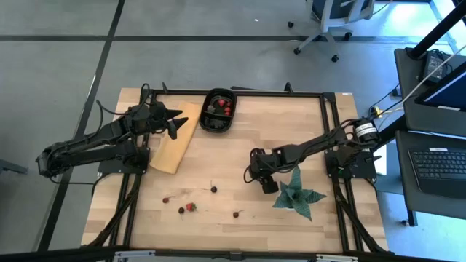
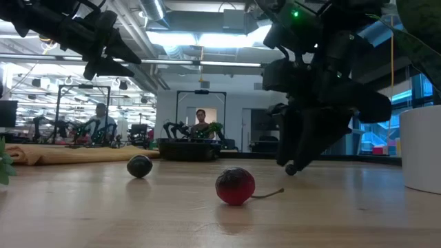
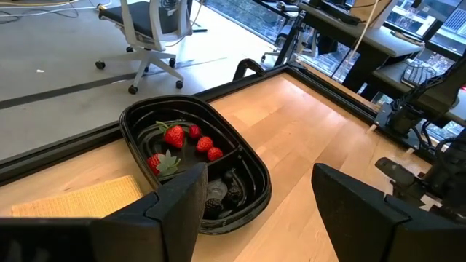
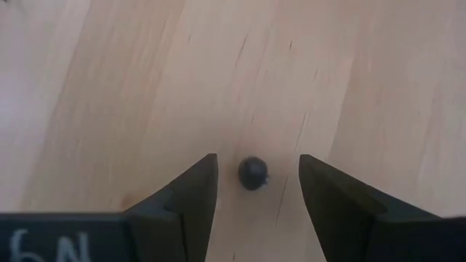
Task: Pick and placing Produce into tupperware
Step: Put the blueberry into the black bin
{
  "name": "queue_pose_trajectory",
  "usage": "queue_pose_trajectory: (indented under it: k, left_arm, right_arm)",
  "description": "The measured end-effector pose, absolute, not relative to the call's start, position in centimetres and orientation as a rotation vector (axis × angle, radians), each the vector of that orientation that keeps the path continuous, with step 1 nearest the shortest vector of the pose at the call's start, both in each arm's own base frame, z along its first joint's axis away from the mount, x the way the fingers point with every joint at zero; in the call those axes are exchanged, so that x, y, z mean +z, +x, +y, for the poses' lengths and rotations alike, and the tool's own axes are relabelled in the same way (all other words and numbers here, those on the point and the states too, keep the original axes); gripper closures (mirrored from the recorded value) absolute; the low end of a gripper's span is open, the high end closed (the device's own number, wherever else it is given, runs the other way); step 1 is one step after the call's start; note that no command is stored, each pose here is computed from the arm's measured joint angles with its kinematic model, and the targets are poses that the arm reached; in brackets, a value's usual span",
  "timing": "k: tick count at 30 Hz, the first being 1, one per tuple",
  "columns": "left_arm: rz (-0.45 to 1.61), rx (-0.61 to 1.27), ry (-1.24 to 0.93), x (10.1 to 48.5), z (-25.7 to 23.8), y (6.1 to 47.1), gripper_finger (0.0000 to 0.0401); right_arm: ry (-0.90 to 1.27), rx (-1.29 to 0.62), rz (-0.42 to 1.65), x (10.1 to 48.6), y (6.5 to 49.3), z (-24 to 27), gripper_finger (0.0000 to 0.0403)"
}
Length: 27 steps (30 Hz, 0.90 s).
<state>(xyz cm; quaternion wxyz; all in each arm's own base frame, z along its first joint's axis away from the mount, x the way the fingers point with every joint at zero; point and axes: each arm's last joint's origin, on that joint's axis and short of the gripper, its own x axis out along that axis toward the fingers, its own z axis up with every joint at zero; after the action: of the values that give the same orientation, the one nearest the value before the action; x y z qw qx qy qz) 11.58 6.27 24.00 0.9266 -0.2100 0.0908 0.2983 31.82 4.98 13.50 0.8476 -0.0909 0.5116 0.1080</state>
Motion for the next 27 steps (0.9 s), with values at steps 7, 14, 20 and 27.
queue_pose_trajectory:
  k: [7,14,20,27]
  left_arm:
    - [0.186,0.612,-0.431,24.0,6.3,11.6,0.0161]
    - [0.186,0.612,-0.431,24.0,6.3,11.6,0.0161]
    - [0.186,0.612,-0.431,24.0,6.3,11.6,0.0161]
    - [0.186,0.612,-0.431,24.0,6.3,11.6,0.0161]
  right_arm:
    - [-0.190,0.231,1.109,12.2,32.0,5.0,0.0209]
    - [-0.157,0.209,1.135,11.9,31.9,5.0,0.0236]
    - [-0.146,0.202,1.156,11.7,31.8,5.0,0.0288]
    - [-0.147,0.200,1.157,11.7,31.8,5.0,0.0342]
